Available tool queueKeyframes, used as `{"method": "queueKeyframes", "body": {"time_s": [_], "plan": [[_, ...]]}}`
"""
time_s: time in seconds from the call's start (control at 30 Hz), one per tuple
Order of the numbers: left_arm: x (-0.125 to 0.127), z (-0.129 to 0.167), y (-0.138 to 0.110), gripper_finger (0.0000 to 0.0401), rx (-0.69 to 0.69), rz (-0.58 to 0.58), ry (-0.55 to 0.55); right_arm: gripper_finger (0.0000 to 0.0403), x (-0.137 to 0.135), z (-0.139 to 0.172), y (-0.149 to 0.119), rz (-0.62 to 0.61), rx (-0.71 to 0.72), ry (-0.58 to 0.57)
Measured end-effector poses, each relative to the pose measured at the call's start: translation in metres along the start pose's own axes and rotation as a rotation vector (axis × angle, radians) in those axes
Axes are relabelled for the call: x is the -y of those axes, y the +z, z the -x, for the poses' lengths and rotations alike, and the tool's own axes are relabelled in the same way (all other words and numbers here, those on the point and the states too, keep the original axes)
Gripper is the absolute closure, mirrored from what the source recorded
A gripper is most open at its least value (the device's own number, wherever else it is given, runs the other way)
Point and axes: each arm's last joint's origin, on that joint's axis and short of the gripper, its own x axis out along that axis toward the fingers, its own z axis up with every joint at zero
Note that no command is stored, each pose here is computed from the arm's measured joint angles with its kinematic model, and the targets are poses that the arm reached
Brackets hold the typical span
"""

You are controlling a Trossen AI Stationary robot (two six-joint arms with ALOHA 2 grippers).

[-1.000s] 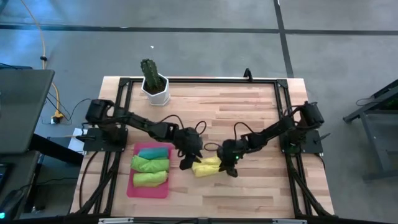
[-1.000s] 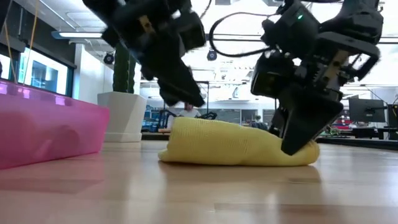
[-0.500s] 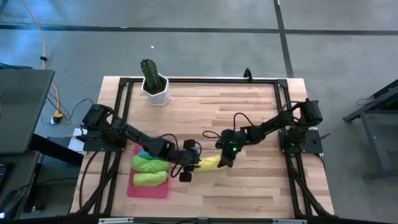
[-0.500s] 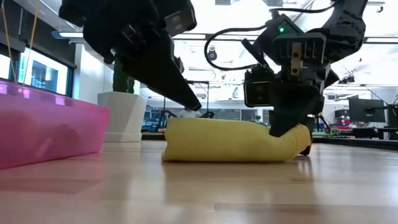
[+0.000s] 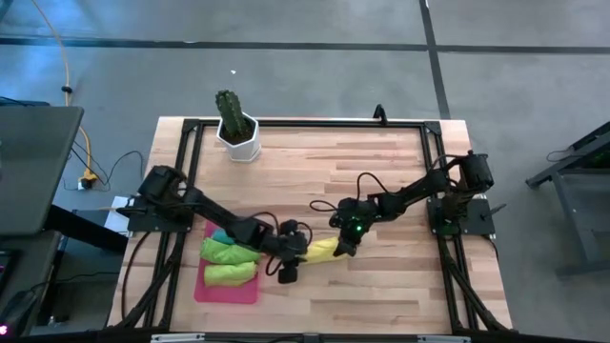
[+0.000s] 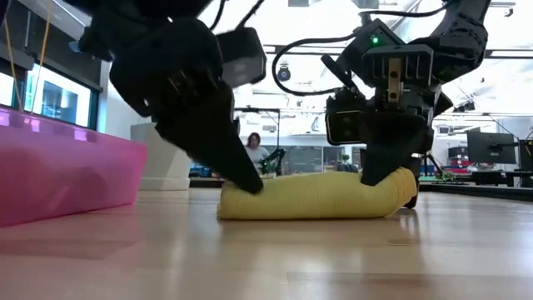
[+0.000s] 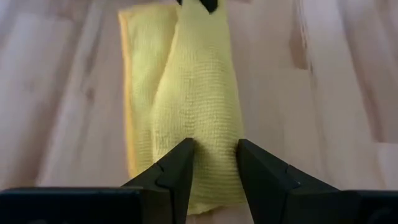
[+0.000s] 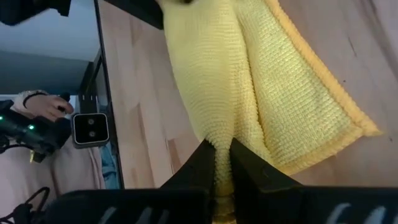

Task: Roll microfiber towels into tight, uniform cylinder then place into a basket
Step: Roll the yellow towel

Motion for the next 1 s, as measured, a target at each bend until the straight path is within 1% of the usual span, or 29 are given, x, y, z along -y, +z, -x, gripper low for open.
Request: {"method": "queueKeyframes", "body": {"time_s": [0.13, 0.2, 0.3, 0.43, 0.53, 0.63, 0.77, 0.83, 0.93, 1.0], "plan": [[0.003, -0.003, -0.003, 0.0286, -0.027, 0.073, -0.043, 0.0390, 0.000, 0.000, 0.000, 0.015, -0.003, -0.005], [0.005, -0.003, -0.004, 0.0286, -0.033, 0.100, -0.049, 0.0381, 0.000, 0.000, 0.000, 0.074, -0.002, -0.001], [0.005, -0.003, -0.006, 0.0286, -0.044, 0.149, -0.033, 0.0348, -0.002, 0.000, 0.001, 0.223, 0.015, 0.008], [-0.001, -0.007, -0.007, 0.0286, -0.061, 0.209, -0.019, 0.0287, -0.008, 0.004, 0.006, 0.415, 0.033, 0.004], [-0.001, -0.010, -0.009, 0.0286, -0.068, 0.223, -0.027, 0.0248, -0.023, 0.012, 0.013, 0.579, 0.062, 0.014], [-0.001, -0.011, -0.009, 0.0286, -0.069, 0.226, -0.025, 0.0228, -0.036, 0.022, 0.016, 0.771, 0.051, 0.000], [-0.001, -0.011, -0.010, 0.0286, -0.069, 0.231, -0.025, 0.0226, -0.056, 0.026, 0.007, 1.052, 0.062, -0.093], [-0.001, -0.011, -0.010, 0.0286, -0.070, 0.232, -0.024, 0.0229, -0.063, 0.021, -0.003, 1.161, 0.047, -0.153], [-0.003, -0.012, -0.010, 0.0286, -0.076, 0.245, -0.023, 0.0235, -0.069, 0.011, -0.020, 1.257, 0.002, -0.276], [-0.004, -0.012, -0.010, 0.0286, -0.077, 0.252, -0.022, 0.0239, -0.072, 0.004, -0.029, 1.291, -0.005, -0.372]]}}
